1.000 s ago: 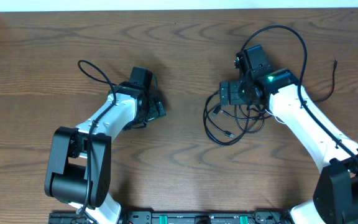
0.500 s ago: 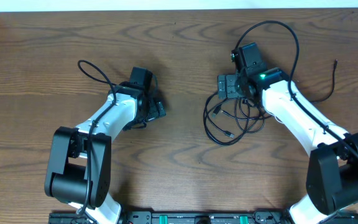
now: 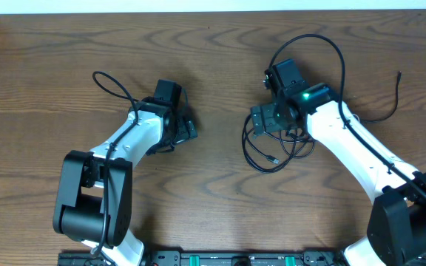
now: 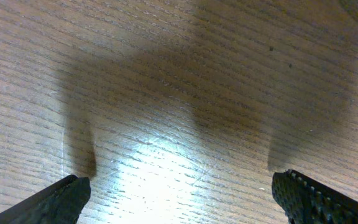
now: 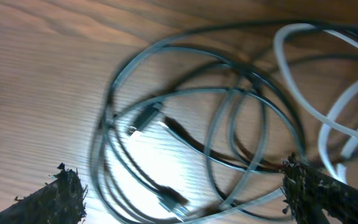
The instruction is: Untangle cables
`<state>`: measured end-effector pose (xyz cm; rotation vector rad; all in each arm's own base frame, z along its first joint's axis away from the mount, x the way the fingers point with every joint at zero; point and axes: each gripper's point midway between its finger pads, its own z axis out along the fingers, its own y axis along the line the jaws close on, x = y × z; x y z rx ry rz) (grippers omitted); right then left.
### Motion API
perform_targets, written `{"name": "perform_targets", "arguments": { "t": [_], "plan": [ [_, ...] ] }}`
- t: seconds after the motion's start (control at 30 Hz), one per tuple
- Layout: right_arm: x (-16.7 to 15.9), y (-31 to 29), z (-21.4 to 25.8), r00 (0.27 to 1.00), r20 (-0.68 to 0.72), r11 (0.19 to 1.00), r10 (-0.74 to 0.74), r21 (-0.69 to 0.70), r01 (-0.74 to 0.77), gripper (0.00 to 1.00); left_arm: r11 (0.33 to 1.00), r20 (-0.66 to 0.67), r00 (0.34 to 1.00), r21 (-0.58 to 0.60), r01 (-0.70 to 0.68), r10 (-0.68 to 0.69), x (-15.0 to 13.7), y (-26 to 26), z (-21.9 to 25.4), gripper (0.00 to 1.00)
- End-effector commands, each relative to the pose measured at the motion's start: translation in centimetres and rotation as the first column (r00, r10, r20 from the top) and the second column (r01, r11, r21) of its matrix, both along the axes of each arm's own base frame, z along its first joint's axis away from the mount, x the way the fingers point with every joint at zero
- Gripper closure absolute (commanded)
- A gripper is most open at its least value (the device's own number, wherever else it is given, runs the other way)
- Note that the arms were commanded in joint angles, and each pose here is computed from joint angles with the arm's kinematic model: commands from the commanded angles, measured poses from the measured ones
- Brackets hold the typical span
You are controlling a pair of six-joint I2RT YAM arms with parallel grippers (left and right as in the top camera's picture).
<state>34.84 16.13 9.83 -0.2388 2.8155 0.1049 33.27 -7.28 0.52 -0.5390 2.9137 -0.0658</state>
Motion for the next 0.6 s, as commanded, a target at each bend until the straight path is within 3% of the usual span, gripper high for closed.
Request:
{"name": "perform_targets", "arguments": {
  "t": [0.0, 0.23, 0.43, 0.57],
  "plan": [
    [0.2, -1.7, 0.9, 0.999, 0.031, 0.996, 0.007, -0.094, -0.004, 0.01, 1.0, 0.011, 1.0, 0.003, -0.001, 0.001, 0.5, -0.1, 0.3, 0.0],
    [0.5, -2.2, 0.8, 0.999, 0.05, 0.992, -0.001, -0.126, 0.007, 0.01, 1.0, 0.011, 1.0, 0.003, -0.001, 0.001, 0.5, -0.1, 0.3, 0.0],
    [3.2, 0.7, 2.1, 0.98, 0.171, 0.995, 0.097, -0.038, -0.091, 0.01, 1.0, 0.011, 1.0, 0.003, -0.001, 0.001, 0.5, -0.1, 0.3, 0.0],
    [5.3, 0.4, 3.3, 0.955, 0.272, 0.991, 0.121, -0.091, -0.099, 0.01, 1.0, 0.01, 1.0, 0.003, -0.001, 0.001, 0.5, -0.1, 0.3, 0.0]
  ]
}}
